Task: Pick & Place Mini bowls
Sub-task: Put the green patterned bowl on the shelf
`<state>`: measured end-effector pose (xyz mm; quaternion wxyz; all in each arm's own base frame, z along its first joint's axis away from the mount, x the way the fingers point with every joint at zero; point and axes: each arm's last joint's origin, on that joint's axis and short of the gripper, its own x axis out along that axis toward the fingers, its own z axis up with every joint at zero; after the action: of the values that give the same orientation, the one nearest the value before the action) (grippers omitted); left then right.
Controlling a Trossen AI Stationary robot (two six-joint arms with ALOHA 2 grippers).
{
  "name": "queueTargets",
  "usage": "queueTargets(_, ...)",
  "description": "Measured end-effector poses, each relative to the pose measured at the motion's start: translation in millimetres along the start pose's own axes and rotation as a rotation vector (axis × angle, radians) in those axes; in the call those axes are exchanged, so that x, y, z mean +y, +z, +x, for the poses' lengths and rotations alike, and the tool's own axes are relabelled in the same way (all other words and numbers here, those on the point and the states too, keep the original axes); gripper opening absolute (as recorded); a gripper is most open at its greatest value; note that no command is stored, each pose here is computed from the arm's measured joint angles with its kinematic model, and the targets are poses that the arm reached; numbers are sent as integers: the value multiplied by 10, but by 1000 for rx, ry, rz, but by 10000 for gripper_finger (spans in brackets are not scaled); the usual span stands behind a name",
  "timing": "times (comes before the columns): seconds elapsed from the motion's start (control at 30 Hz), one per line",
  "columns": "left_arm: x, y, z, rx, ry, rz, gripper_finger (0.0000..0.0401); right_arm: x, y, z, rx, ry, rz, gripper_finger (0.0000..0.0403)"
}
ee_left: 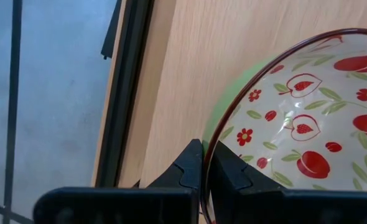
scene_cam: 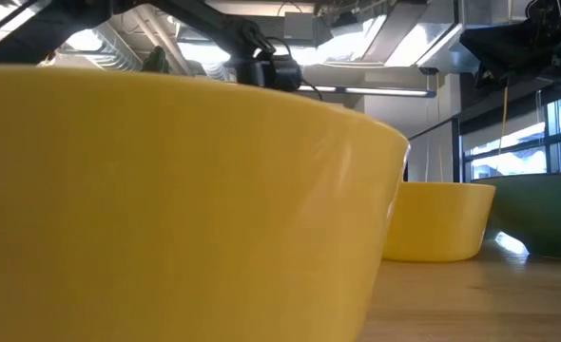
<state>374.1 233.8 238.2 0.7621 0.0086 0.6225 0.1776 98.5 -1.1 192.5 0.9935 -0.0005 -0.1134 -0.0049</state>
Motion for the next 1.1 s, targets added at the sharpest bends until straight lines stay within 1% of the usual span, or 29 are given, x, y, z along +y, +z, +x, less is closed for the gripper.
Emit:
queueTargets(0.17, -5, 9, 57, 4, -4, 4, 10, 0, -4, 0, 4, 0, 14, 29)
queueTargets(0.4, 0, 10, 82, 10, 13, -14, 31, 0, -4, 0, 4, 0, 15, 29)
queueTargets(0.53, -5, 19, 106, 6, 15, -8, 50, 0, -4, 0, 4, 0, 15, 29)
queueTargets(0.73, -31, 26, 141, 12, 18, 5, 90, 0, -4, 0, 4, 0, 16, 29)
queueTargets(1.0, -26, 31, 132, 46, 145, 11, 138, 0, -4, 0, 4, 0, 18, 29)
queueTargets(1.1, -47, 40, 118, 53, 178, 32, 153, 0, -4, 0, 4, 0, 18, 29)
